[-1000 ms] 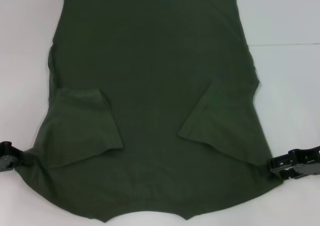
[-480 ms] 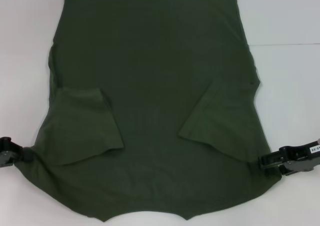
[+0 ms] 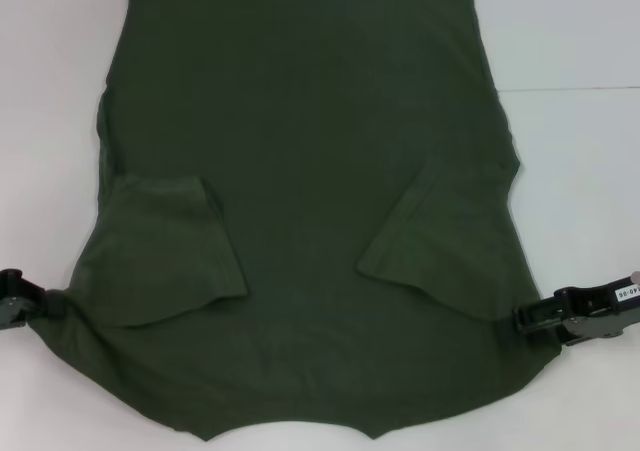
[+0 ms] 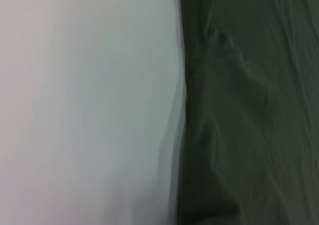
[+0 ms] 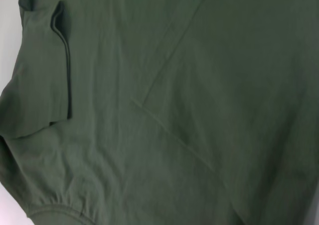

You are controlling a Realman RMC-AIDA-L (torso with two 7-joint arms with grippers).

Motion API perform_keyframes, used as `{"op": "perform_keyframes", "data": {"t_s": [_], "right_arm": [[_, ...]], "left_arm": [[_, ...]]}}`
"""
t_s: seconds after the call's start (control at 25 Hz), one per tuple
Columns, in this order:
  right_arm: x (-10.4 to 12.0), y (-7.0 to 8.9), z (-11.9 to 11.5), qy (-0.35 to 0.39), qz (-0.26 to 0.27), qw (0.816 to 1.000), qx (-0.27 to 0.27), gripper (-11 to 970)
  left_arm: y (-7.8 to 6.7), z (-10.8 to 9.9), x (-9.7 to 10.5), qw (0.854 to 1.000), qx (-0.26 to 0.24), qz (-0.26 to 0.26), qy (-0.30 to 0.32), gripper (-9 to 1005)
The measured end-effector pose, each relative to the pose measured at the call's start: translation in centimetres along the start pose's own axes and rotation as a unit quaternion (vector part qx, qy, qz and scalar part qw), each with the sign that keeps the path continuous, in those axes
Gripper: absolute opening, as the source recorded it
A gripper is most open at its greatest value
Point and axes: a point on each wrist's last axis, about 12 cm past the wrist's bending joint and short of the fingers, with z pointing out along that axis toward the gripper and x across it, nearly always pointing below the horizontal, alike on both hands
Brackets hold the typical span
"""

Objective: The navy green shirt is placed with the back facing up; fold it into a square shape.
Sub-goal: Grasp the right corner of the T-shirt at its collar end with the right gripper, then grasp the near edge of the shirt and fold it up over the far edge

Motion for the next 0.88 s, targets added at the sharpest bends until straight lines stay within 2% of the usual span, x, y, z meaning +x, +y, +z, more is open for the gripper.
{"op": "perform_keyframes", "data": {"t_s": [0.16, 0.24, 0.68, 0.88], "right_arm": [[-0.1, 0.03, -0.02, 0.0, 0.001, 1.0, 0.002, 798], [-0.16, 0.04, -0.06, -0.002, 0.001, 1.0, 0.002, 667], [-0.35, 0.01, -0.2, -0.007, 0.001, 1.0, 0.005, 422], [-0.42, -0.05, -0.14, -0.01, -0.005, 1.0, 0.01, 398]], "left_arm": [[0.0, 0.02, -0.03, 1.0, -0.001, 0.0, -0.001, 13], [0.0, 0.02, -0.03, 1.0, -0.001, 0.0, -0.001, 13], [0.06, 0.0, 0.02, 1.0, -0.001, -0.001, -0.001, 12], [0.1, -0.01, 0.07, 1.0, -0.001, -0.002, -0.001, 12]]}}
